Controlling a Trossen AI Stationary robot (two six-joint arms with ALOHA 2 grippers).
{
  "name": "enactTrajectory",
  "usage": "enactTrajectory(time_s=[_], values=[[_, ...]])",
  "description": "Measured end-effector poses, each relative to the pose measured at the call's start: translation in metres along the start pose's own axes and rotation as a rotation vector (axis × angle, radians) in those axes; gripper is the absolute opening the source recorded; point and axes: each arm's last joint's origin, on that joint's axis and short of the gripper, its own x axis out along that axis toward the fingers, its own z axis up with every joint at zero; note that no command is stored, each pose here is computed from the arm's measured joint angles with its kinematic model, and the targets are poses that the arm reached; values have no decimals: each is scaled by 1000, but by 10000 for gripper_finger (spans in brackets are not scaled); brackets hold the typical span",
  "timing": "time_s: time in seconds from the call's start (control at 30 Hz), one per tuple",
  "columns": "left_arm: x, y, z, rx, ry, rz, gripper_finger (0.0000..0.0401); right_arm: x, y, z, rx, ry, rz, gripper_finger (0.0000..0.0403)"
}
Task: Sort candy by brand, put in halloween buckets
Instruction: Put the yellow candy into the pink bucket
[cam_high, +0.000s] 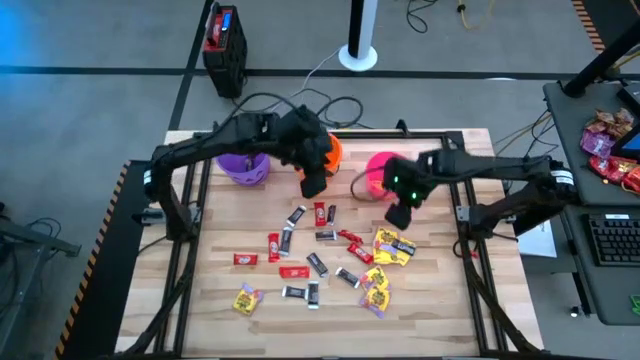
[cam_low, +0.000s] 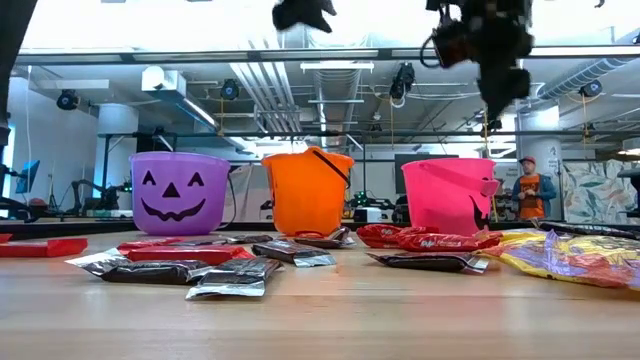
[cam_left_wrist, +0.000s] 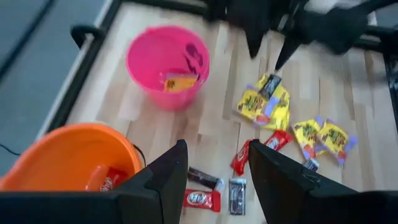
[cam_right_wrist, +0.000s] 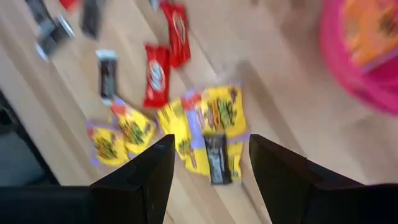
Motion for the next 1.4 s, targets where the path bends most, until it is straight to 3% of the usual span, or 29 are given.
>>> enactTrajectory(time_s=[0.3,0.43,0.53,0.93,1.07,1.3,1.4], values=[[-65,-50,19,51,-245,184,153,73,-10,-23,-77,12,-5,199],[-94,-59,27,60,-347,202,153,93,-15,-26,-78,-10,2,199],[-109,-62,28,88,-395,201,153,106,-20,-27,-87,-38,-58,199],[-133,-53,7,115,-307,270,153,149,-19,-28,-149,-52,-156,195],[-140,-50,-3,119,-241,278,153,158,-15,-28,-151,-58,-152,155],[-154,-44,-20,139,-144,291,153,150,-12,-29,-128,-87,-123,30],[-164,-40,-29,142,-127,294,153,140,-11,-31,-118,-104,-121,14]])
